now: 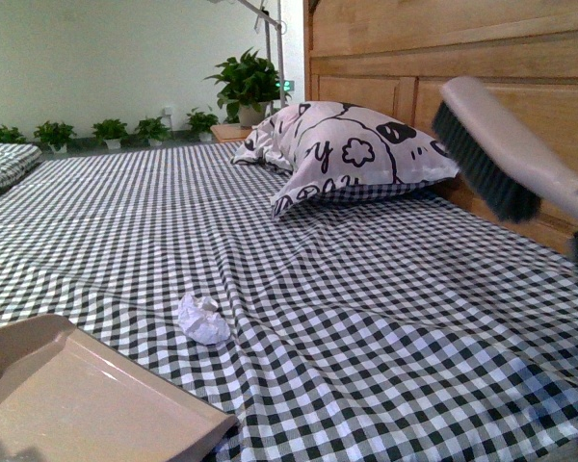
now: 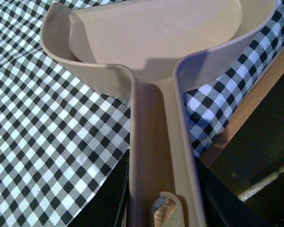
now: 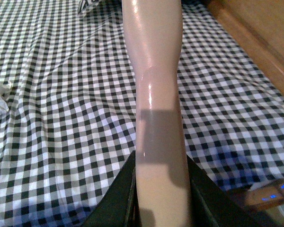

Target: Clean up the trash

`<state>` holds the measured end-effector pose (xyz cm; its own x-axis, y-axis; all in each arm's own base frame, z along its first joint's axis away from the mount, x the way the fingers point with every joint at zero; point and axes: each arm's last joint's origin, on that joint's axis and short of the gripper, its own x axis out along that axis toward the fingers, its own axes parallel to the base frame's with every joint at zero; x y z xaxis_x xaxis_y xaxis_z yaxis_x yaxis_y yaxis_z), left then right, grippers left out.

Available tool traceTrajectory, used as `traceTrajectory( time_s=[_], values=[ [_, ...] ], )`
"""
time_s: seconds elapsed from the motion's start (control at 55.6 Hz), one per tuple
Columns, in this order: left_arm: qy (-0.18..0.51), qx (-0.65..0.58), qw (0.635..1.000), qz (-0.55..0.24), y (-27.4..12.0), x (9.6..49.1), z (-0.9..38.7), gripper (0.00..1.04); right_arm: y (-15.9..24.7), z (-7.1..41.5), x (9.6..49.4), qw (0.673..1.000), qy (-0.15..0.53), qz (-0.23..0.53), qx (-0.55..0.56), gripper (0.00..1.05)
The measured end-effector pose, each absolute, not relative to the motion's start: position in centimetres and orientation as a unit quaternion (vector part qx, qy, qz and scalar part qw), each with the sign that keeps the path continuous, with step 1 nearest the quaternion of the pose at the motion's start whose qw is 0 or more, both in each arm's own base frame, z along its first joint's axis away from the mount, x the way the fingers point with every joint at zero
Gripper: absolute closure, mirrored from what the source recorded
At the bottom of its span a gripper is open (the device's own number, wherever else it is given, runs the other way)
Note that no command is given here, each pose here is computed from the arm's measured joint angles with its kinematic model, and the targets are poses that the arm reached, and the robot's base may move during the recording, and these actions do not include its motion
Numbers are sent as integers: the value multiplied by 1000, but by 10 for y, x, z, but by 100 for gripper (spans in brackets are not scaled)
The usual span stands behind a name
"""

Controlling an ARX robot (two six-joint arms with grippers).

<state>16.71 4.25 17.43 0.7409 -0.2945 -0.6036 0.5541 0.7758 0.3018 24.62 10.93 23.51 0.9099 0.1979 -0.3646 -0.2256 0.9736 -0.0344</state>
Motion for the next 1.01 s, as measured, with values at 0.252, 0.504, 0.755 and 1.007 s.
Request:
traceTrajectory(
  time_s=[0.252,0.504,0.755,1.007],
  values=[
    [272,238,902,-235,43,167,174,77,143,210,308,965,212,118,-100,84],
    [272,238,902,-235,43,167,174,77,178,187,340,952,228,134,-152,84],
    [272,238,902,-235,42,167,174,77,212,173,359,945,228,148,-182,84],
    [272,238,902,-235,42,167,174,77,241,151,363,933,242,168,-206,84]
  ],
)
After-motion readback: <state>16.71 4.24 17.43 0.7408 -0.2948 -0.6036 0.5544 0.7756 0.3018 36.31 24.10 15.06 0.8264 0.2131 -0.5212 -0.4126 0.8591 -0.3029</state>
